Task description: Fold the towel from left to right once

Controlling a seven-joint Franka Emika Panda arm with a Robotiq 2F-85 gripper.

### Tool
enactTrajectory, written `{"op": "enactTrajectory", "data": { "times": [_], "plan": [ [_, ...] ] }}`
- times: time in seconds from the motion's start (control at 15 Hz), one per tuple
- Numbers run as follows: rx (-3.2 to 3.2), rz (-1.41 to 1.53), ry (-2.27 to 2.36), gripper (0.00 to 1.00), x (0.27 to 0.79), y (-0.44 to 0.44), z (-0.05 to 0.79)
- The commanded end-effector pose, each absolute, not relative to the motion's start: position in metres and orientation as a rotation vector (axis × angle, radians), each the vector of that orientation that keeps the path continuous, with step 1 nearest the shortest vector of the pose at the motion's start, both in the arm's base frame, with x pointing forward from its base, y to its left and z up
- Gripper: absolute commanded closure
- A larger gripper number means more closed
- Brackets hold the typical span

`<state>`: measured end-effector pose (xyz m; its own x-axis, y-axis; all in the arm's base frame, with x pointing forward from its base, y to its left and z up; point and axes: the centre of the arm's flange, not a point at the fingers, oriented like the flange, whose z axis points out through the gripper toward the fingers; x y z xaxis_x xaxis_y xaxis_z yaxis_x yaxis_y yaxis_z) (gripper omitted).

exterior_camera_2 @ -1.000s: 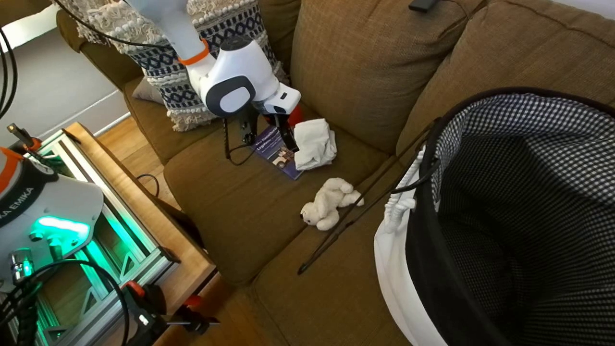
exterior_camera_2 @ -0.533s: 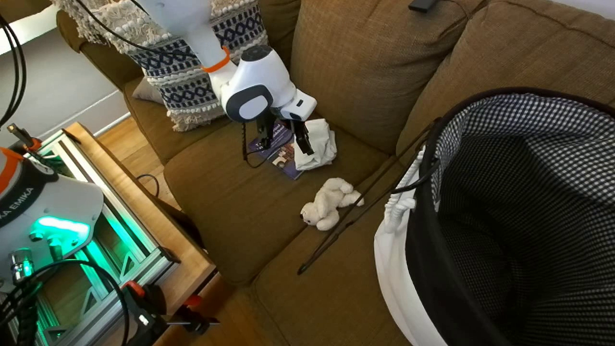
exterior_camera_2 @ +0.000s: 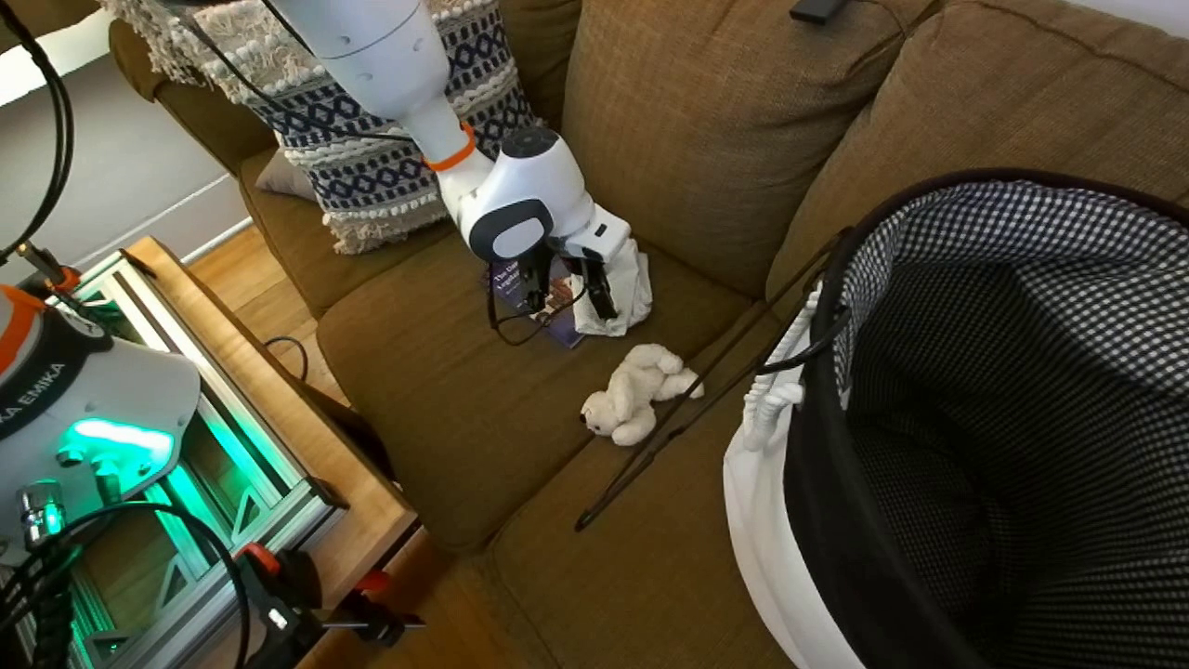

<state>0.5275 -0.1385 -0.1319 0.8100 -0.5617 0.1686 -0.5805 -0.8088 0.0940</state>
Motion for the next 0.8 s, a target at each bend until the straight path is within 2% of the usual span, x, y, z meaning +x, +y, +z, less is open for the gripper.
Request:
{"op": "enactTrajectory", "data": {
  "times": [0.0,0.27,0.73],
  "plan": [
    [2.902,0.189,-0.874,0.00,0.543,-0.150,-0.152],
    [2.959,0.231,-0.794,0.00,0.542,-0.157,-0.088],
    [3.111,0.359,-0.447,0.00,0.508,-0.160,0.040]
  ]
}}
